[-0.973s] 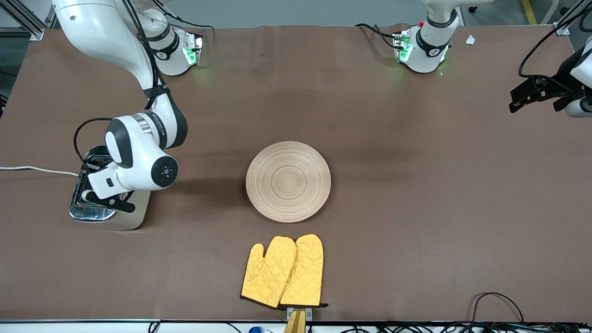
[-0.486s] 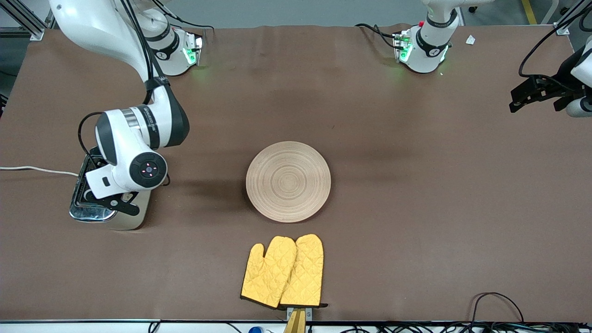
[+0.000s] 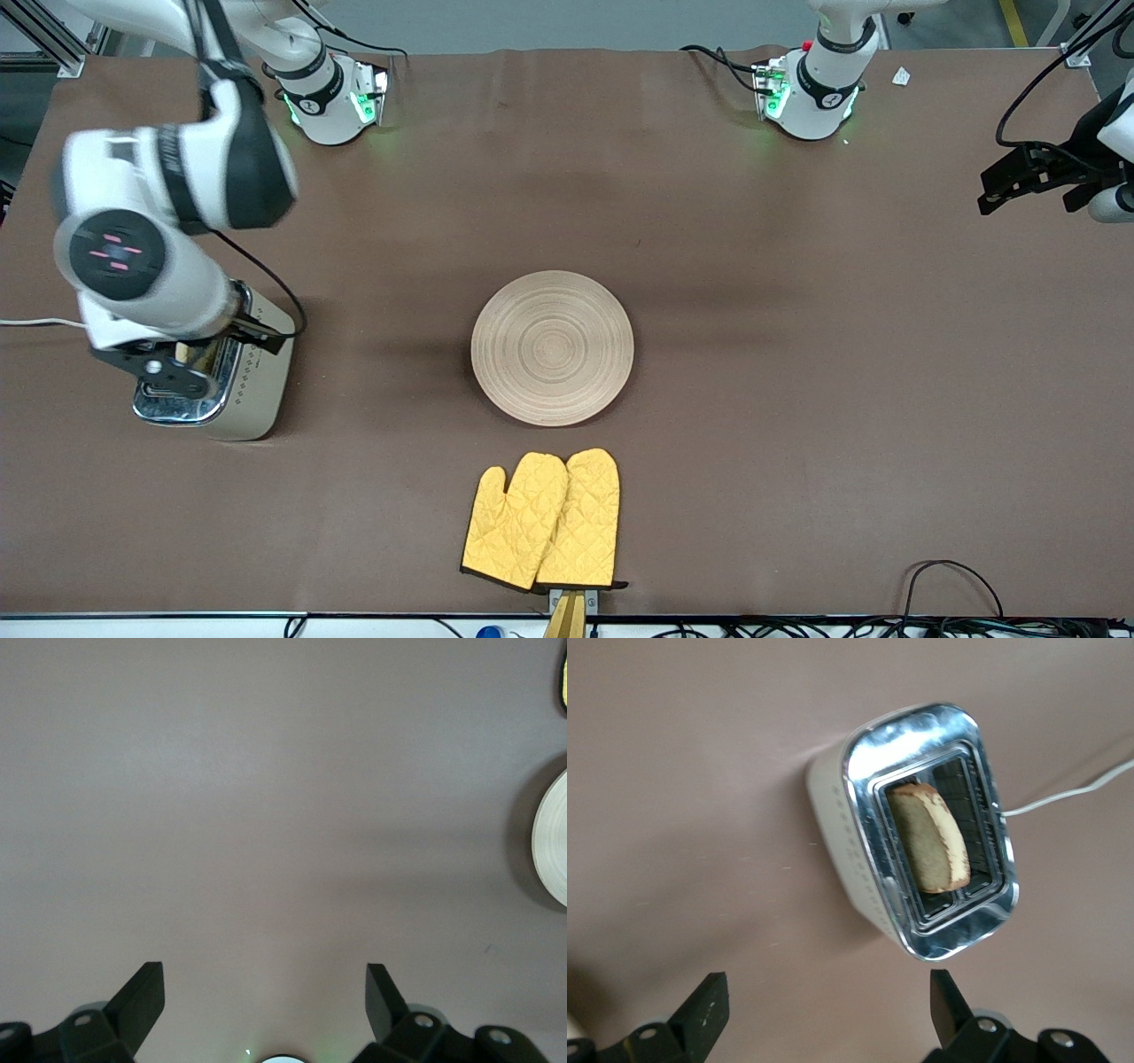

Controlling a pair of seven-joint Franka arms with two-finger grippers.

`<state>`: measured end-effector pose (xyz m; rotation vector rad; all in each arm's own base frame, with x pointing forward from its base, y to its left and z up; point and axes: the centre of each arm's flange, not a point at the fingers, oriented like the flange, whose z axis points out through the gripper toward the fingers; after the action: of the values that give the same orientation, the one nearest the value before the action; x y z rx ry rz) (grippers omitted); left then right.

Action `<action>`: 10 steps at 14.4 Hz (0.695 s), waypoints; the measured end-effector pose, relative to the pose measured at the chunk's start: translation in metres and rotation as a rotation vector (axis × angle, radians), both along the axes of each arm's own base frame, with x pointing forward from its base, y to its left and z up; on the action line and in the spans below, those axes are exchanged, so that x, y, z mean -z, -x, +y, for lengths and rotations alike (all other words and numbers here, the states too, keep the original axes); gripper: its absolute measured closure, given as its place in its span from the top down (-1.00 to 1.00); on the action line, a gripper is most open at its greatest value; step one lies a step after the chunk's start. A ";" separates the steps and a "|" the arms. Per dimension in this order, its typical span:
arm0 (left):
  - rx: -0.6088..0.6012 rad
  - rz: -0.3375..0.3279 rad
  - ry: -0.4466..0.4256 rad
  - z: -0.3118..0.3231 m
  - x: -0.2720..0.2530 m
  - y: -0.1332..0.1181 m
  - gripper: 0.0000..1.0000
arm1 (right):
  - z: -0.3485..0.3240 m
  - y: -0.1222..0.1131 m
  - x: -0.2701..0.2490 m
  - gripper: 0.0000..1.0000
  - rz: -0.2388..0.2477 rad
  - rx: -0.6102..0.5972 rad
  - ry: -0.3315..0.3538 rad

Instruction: Move plate and put bread in toaster

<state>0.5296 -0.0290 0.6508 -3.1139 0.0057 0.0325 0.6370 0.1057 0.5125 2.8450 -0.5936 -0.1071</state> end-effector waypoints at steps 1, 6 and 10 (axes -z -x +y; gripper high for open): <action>0.000 0.000 0.000 0.000 0.000 0.000 1.00 | -0.020 0.000 -0.018 1.00 -0.022 -0.012 -0.064; 0.000 -0.004 0.000 0.000 -0.002 0.000 1.00 | -0.083 0.032 -0.099 1.00 -0.109 -0.131 -0.175; -0.012 -0.009 0.000 0.006 -0.004 0.000 1.00 | -0.113 0.070 -0.144 1.00 -0.117 -0.177 -0.203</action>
<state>0.5299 -0.0225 0.6548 -3.1145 -0.0132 0.0193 0.5671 -0.0077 0.6564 3.1033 -0.3687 0.0325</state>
